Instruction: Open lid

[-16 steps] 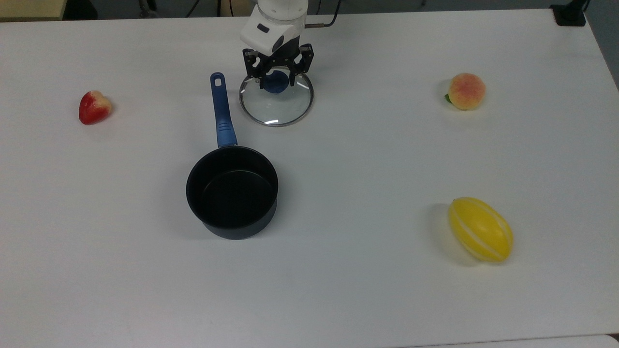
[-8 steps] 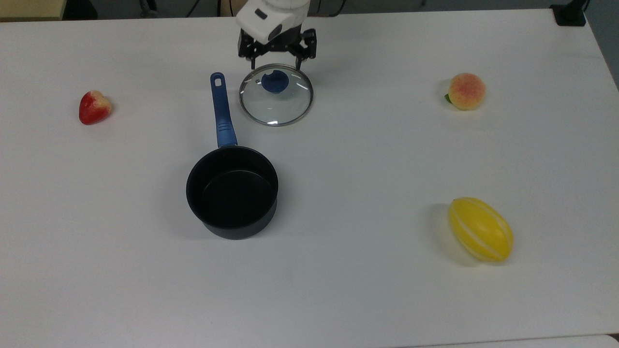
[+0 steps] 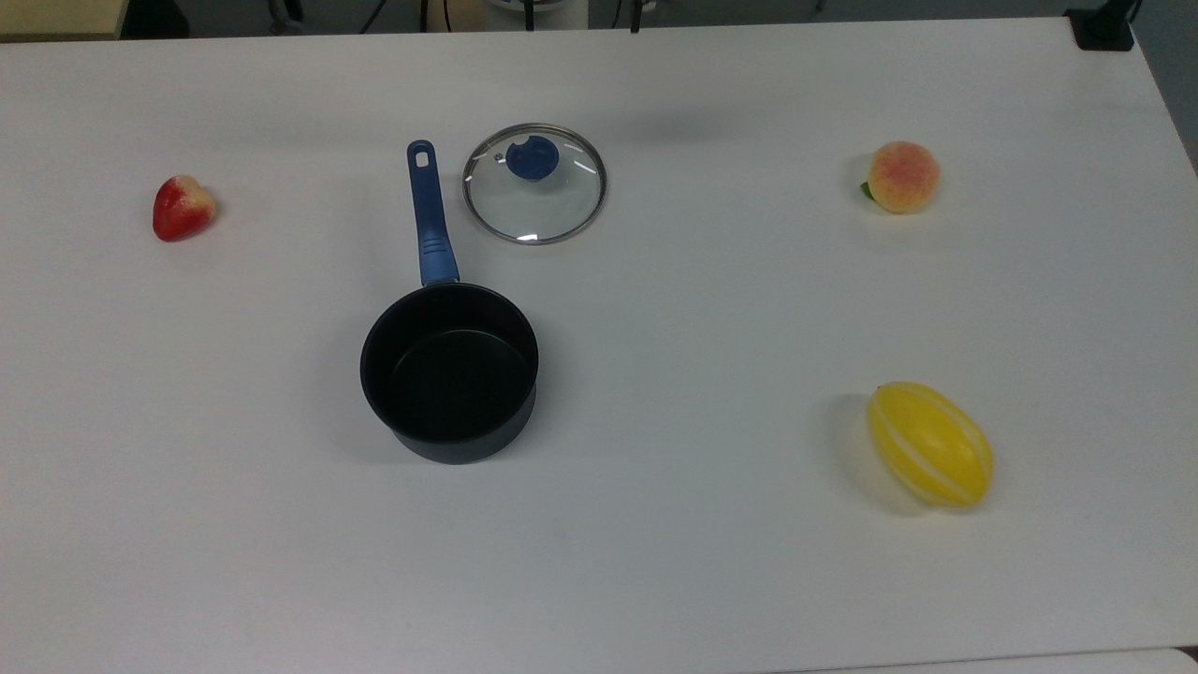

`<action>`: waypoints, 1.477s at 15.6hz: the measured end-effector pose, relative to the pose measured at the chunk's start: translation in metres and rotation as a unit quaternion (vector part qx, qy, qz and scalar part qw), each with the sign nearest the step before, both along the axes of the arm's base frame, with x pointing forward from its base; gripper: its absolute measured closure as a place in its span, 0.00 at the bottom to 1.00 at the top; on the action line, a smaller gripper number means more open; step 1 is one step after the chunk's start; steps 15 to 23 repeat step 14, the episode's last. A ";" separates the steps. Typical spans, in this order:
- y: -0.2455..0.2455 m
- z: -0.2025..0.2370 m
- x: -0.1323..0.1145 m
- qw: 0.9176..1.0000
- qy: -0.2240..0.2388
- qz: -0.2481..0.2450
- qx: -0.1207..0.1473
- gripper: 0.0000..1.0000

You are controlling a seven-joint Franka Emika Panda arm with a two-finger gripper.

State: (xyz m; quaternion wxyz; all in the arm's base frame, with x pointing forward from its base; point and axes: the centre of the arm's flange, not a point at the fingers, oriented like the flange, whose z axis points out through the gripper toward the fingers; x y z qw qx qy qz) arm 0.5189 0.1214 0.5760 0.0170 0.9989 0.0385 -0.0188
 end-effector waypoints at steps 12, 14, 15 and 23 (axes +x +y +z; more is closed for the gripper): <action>-0.097 0.071 0.023 0.997 -0.059 0.019 0.042 0.00; -0.097 0.068 0.025 0.997 -0.056 0.027 0.044 0.00; -0.097 0.068 0.025 0.997 -0.056 0.027 0.044 0.00; -0.097 0.068 0.025 0.997 -0.056 0.027 0.044 0.00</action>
